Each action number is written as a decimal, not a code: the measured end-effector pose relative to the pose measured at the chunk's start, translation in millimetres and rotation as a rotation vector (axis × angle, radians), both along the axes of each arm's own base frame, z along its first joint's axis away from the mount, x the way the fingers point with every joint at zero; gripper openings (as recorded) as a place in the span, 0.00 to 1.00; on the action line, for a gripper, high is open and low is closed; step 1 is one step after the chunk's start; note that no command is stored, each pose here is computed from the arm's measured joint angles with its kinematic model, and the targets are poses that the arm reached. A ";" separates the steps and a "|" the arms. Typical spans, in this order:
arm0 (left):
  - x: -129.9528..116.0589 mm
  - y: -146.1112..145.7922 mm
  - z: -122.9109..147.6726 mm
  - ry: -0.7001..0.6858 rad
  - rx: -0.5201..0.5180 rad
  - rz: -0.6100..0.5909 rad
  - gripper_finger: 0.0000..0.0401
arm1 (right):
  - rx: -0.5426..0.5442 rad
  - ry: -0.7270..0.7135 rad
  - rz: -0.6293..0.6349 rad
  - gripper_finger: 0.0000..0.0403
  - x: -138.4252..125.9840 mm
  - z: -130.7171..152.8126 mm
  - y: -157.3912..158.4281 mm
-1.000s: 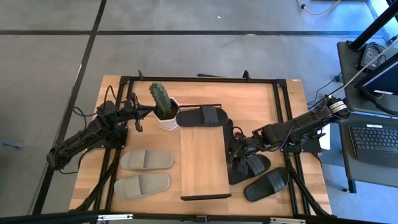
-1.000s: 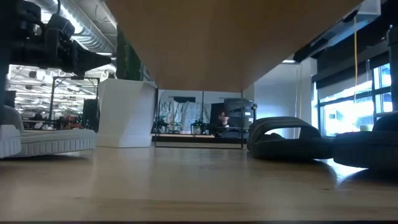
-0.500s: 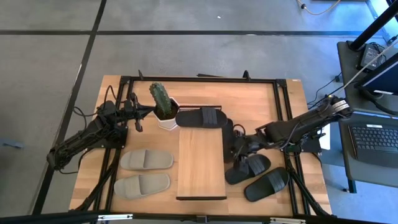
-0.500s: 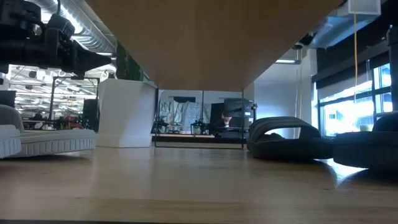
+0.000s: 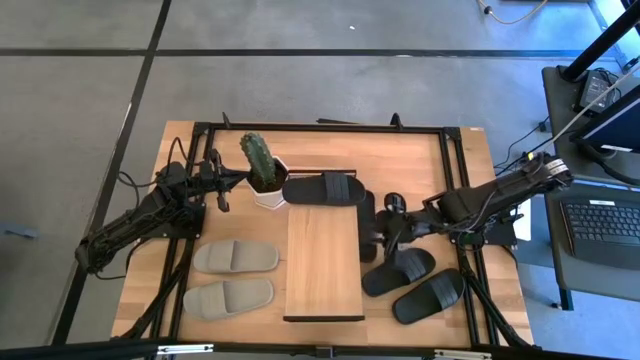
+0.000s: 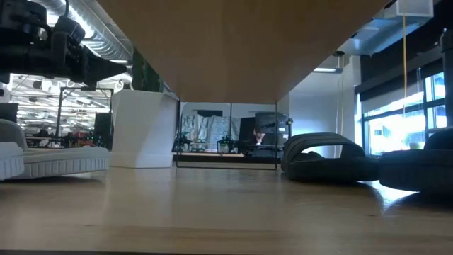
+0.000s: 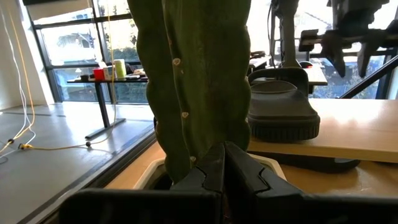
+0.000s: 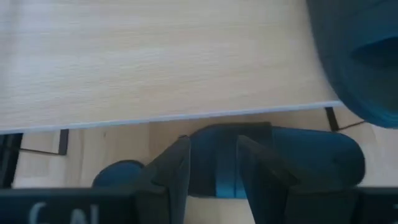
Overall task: Pick and place slides into the shelf
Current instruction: Put the black slide on the shelf
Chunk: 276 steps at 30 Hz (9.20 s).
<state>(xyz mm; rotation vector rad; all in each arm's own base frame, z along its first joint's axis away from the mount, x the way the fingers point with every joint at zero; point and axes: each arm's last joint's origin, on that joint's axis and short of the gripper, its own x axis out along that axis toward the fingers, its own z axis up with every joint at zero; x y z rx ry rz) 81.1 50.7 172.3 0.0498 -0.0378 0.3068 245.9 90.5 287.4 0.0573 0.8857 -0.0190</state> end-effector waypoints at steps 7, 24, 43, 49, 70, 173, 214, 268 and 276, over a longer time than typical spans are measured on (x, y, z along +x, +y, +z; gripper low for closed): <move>0.0 0.0 0.0 0.000 0.001 0.000 0.00 | -0.055 0.142 0.000 0.33 12.7 -28.4 5.3; 0.0 0.0 0.0 0.000 0.001 0.001 0.00 | -0.315 0.345 0.011 0.33 22.8 -92.0 38.8; 0.0 0.1 0.0 0.000 0.001 0.002 0.00 | -0.370 0.412 0.008 0.33 25.4 -116.3 47.2; 0.0 0.0 0.0 0.000 0.001 0.002 0.00 | -0.381 0.413 0.005 0.33 25.0 -116.2 46.7; 0.0 0.1 0.0 0.001 0.002 0.002 0.00 | -0.399 0.396 -0.011 0.48 25.7 -115.9 46.2; 0.0 0.0 0.0 -0.006 -0.019 -0.002 0.00 | -0.554 0.306 -0.442 0.00 -43.5 -44.8 68.7; 0.0 0.0 0.0 -0.005 -0.015 -0.002 0.00 | -0.294 0.276 -0.305 0.00 -15.7 -73.7 97.5; 0.0 0.0 0.0 -0.005 -0.016 -0.002 0.00 | -0.133 0.322 -0.231 0.54 3.7 -53.5 120.3; 0.0 0.0 0.0 -0.005 -0.016 -0.002 0.00 | -0.215 0.341 -0.180 0.54 3.4 -57.9 114.2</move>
